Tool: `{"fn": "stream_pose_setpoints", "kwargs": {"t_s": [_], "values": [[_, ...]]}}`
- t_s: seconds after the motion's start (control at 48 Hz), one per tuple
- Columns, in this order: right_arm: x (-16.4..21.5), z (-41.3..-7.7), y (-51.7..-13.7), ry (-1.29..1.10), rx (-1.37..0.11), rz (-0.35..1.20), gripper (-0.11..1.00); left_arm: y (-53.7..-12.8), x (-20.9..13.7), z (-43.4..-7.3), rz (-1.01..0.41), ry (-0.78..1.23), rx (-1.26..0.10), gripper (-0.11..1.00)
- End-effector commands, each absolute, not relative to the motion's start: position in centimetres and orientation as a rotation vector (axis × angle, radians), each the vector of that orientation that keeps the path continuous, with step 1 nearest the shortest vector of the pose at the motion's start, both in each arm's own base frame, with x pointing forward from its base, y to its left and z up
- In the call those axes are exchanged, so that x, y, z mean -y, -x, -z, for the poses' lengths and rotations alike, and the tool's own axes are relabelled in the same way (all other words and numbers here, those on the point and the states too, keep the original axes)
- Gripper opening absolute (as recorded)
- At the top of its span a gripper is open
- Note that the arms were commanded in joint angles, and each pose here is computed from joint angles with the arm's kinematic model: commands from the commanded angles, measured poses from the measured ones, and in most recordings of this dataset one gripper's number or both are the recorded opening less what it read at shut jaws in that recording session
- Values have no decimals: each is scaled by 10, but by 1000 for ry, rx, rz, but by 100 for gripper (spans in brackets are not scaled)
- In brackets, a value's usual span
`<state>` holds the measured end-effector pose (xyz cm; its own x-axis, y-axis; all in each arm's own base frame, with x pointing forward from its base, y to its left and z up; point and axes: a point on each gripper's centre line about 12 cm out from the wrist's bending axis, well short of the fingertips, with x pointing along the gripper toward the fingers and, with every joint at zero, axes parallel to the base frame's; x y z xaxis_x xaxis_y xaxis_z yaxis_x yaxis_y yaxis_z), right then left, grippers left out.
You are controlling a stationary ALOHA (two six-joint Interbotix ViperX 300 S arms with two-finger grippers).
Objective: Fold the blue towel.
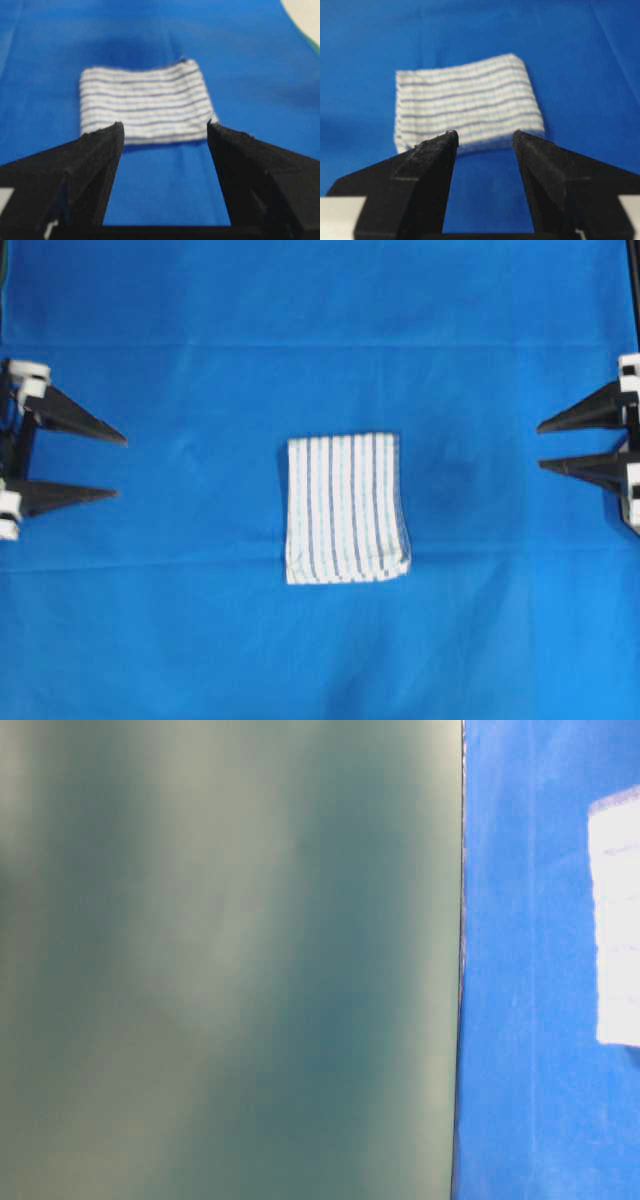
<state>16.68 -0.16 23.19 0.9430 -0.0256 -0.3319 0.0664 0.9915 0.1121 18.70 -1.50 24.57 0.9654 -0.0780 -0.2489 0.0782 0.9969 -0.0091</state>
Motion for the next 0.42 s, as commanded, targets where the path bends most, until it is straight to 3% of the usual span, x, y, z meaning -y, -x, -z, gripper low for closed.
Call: {"fn": "stream_pose_setpoints", "kwargs": {"t_s": [0.0,0.396], "values": [[3,-228,-166,-123,-317,52,55,-178,12,-244,69,-1,-213,61],[8,-208,-161,-141,-288,75,54,-154,3,-221,20,6,-178,61]]}}
